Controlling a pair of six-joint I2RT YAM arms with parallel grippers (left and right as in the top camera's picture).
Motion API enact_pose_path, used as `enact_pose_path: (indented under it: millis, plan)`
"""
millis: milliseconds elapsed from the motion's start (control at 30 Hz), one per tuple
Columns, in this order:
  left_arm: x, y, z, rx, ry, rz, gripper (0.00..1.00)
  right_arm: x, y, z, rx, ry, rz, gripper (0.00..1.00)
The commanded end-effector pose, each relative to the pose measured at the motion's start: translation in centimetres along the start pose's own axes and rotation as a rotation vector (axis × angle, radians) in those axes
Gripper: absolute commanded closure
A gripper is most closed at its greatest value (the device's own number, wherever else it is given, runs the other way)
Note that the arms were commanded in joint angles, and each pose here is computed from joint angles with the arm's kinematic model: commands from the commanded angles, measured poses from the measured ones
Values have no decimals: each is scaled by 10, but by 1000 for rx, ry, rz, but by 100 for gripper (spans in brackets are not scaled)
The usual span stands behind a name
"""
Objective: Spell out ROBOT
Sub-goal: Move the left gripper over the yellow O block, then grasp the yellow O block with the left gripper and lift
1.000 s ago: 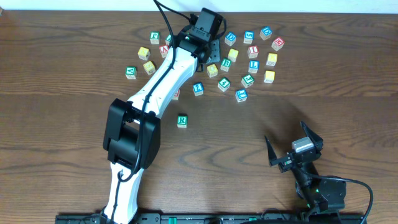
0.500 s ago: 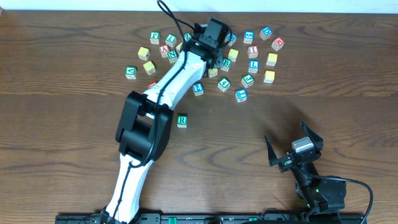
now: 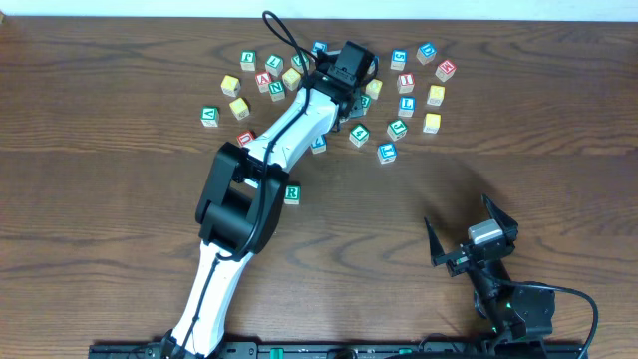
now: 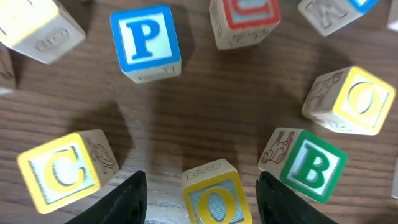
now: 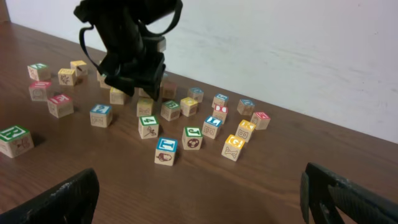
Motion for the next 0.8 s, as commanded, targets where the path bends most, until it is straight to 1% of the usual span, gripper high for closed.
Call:
enact_pose_path:
  millis: [0,467,567,633,667,767]
  plan:
    - [0,3,-8,6,3,-11,44,-1,0,2,10,15,1,1]
    - [-10,19,-7,16,8,13,48,-1,0,2,10,15,1,1]
    - [-11,20,-7,18,9,16,60,-1,0,2,10,15,1,1]
    - [-10,20,-7,16,9,12,62,-1,0,2,10,15,1,1]
    - [-10,20,-7,16,9,12,65,-1,0,2,10,15,1,1]
    - [-10,20,-7,17,14,13,70,-1,0,2,10,15,1,1]
Point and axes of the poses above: each gripper's point midway between its finger pads, its own y axis out along the fingers, its own z axis along the line the jaws close on, x = y × z, the point moved 5 cm from there along -y, back along the fingers, and after that the axes turned 12 degrees about y, right-handed, at the moved point
